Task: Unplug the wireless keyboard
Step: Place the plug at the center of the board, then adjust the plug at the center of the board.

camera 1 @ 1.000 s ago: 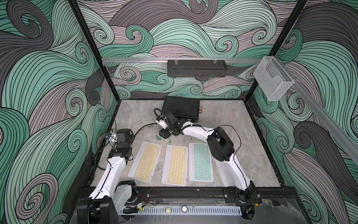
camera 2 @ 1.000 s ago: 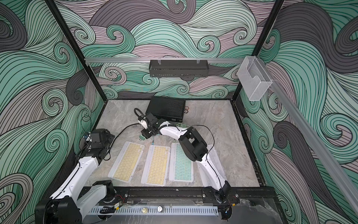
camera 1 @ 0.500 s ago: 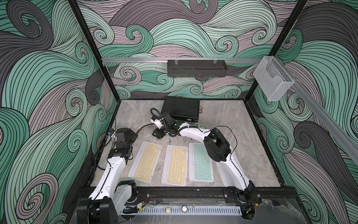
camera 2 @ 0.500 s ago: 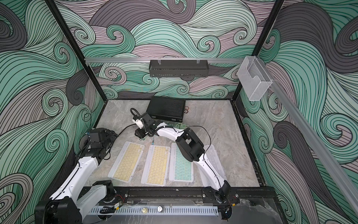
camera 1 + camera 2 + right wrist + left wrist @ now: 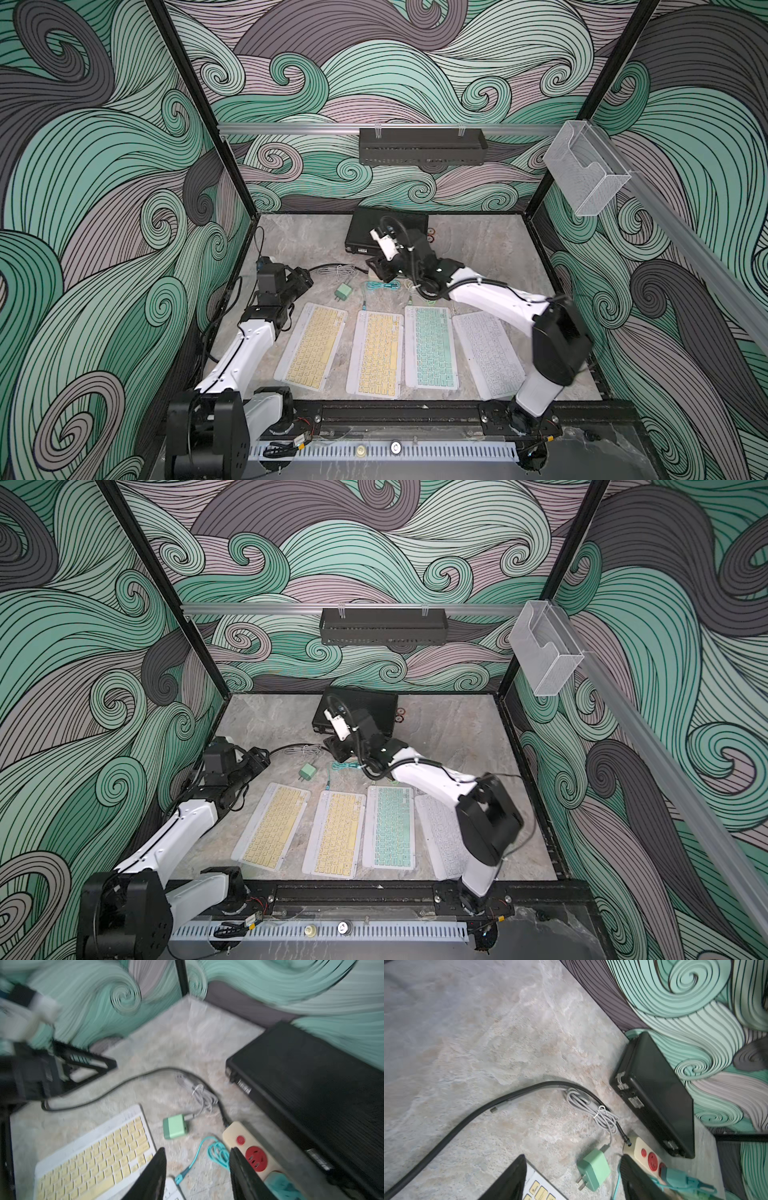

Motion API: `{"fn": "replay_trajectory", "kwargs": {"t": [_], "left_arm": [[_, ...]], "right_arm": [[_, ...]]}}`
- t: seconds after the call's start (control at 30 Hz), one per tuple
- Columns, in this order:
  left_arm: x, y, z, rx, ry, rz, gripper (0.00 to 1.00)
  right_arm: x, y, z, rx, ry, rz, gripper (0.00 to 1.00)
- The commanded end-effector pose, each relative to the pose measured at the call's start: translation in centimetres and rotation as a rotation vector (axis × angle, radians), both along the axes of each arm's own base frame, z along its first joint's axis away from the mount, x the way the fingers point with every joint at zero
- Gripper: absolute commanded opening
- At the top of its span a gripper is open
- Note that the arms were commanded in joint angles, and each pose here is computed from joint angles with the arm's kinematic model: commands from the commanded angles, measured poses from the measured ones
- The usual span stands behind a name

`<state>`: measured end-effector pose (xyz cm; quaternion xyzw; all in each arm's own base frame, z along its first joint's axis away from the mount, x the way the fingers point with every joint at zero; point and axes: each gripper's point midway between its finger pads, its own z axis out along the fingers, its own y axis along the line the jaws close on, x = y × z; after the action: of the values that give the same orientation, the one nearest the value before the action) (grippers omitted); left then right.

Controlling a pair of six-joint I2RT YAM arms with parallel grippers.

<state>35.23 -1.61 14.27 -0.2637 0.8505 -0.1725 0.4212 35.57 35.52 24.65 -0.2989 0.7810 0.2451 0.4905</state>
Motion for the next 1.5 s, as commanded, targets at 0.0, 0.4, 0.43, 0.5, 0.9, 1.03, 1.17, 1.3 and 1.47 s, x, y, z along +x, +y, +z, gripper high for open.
{"fn": "replay_trajectory", "kwargs": {"t": [0.0, 0.4, 0.43, 0.5, 0.9, 1.03, 1.17, 1.3, 1.47], "left_arm": [[0.5, -2.1, 0.1, 0.136, 0.051, -0.14, 0.73], [1.4, -11.2, -4.1, 0.087, 0.168, -0.486, 0.59], [1.5, -11.6, -4.5, 0.092, 0.187, -0.493, 0.58], [1.6, -11.9, -5.4, 0.097, 0.229, -0.483, 0.57], [2.5, -12.9, -8.6, 0.078, 0.35, -0.509, 0.55], [2.7, -14.4, -8.9, 0.041, 0.344, -0.562, 0.53], [2.6, -14.7, -8.0, 0.092, 0.311, -0.563, 0.52], [2.4, -14.5, -7.0, 0.109, 0.268, -0.556, 0.52], [2.2, -16.1, -7.8, 0.089, 0.309, -0.607, 0.52]], "right_arm": [[-0.4, -4.3, 0.8, 0.047, -0.083, -0.125, 0.56], [-0.5, -15.4, -8.6, 0.04, 0.089, -0.333, 0.71], [-0.6, -15.6, -8.8, 0.048, 0.094, -0.317, 0.7], [-0.8, -16.5, -9.0, 0.027, 0.079, -0.329, 0.69], [-0.3, -23.0, -10.0, -0.08, -0.083, -0.598, 0.69], [-0.4, -23.1, -10.1, -0.058, -0.064, -0.6, 0.68], [-0.5, -22.4, -9.6, -0.027, -0.05, -0.57, 0.68], [-0.8, -21.8, -8.9, 0.009, -0.036, -0.54, 0.67], [-1.4, -21.2, -7.2, 0.091, -0.031, -0.515, 0.67]]}}
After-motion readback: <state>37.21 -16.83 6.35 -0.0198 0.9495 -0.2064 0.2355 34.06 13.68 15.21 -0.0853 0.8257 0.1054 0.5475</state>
